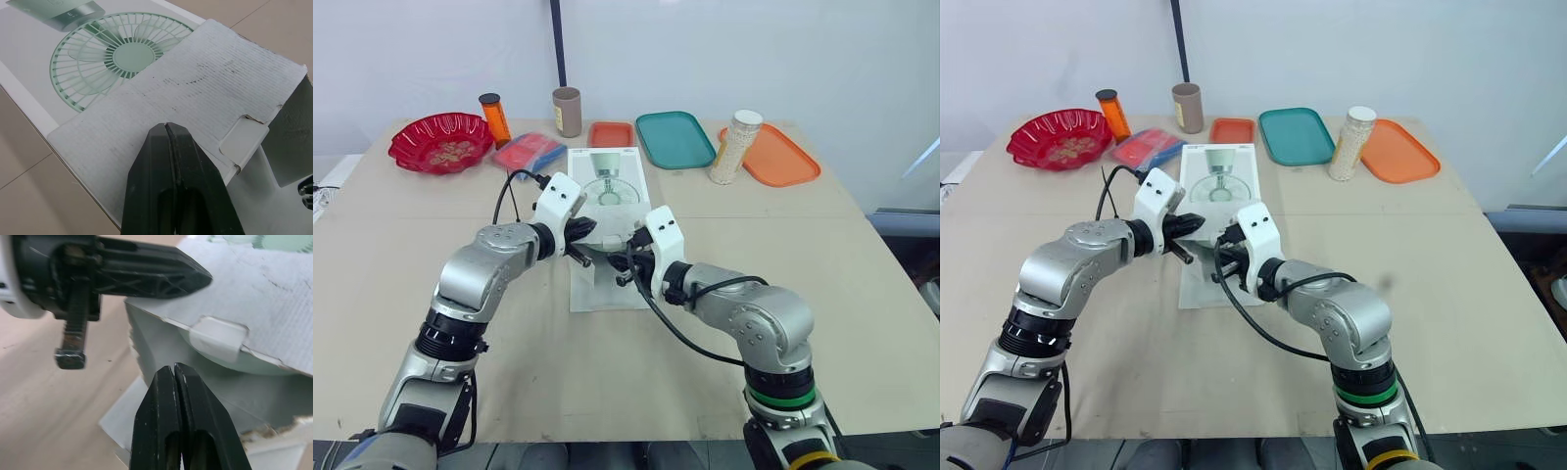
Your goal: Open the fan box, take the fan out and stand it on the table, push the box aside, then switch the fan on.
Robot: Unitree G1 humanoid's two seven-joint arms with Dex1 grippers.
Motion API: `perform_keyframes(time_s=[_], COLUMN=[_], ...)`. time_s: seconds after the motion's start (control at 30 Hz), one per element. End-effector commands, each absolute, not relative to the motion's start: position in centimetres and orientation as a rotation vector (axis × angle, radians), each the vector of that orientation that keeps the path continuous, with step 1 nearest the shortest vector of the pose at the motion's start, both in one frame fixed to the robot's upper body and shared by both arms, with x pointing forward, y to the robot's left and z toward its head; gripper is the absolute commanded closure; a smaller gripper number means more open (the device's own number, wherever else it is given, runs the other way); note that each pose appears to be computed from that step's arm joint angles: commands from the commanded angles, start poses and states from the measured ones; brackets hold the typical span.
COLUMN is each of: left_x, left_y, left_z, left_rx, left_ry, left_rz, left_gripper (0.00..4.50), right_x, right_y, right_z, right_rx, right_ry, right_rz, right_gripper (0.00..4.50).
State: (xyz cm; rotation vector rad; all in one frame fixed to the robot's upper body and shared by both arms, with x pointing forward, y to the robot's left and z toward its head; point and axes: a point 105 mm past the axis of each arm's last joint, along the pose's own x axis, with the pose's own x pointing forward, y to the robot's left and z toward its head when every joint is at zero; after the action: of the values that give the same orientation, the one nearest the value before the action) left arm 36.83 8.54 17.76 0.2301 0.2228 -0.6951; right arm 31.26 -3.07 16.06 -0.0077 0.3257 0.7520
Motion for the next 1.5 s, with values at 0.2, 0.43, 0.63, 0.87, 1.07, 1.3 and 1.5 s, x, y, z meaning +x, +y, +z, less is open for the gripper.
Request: perform_keyframes(time_s=[0.2, 0.43, 0.63, 0.87, 1.07, 1.3, 1.5], left_x=[36.7, 36.6, 36.6, 36.6, 36.5, 36.4, 36.3], left_y=[8.2, 8.1, 8.1, 8.0, 8.2, 8.3, 8.1], left_z=[16.9, 16.6, 16.5, 16.4, 16.4, 16.7, 16.5], left_rx=[0.231, 0.231, 0.230, 0.226, 0.224, 0.210, 0.198], left_ry=[0.251, 0.256, 0.257, 0.257, 0.259, 0.247, 0.249], left_rz=[-0.709, -0.720, -0.721, -0.723, -0.714, -0.693, -0.693], left_gripper=[4.50, 4.50, 4.50, 4.50, 4.50, 4.50, 4.50], right_x=[31.2, 30.1, 30.3, 33.6, 36.0, 36.5, 35.9], right_y=[-5.1, -7.4, -9.4, -9.8, -9.2, -8.4, -7.3], right_z=[17.1, 16.3, 15.0, 14.9, 15.2, 15.5, 16.4], right_rx=[-0.038, -0.044, -0.076, -0.110, -0.177, -0.162, -0.163], right_ry=[0.306, 0.352, 0.388, 0.324, 0.249, 0.214, 0.166], right_rz=[0.648, 0.585, 0.516, 0.467, 0.476, 0.525, 0.603], right_gripper=[4.45, 4.45, 4.45, 4.45, 4.45, 4.45, 4.45])
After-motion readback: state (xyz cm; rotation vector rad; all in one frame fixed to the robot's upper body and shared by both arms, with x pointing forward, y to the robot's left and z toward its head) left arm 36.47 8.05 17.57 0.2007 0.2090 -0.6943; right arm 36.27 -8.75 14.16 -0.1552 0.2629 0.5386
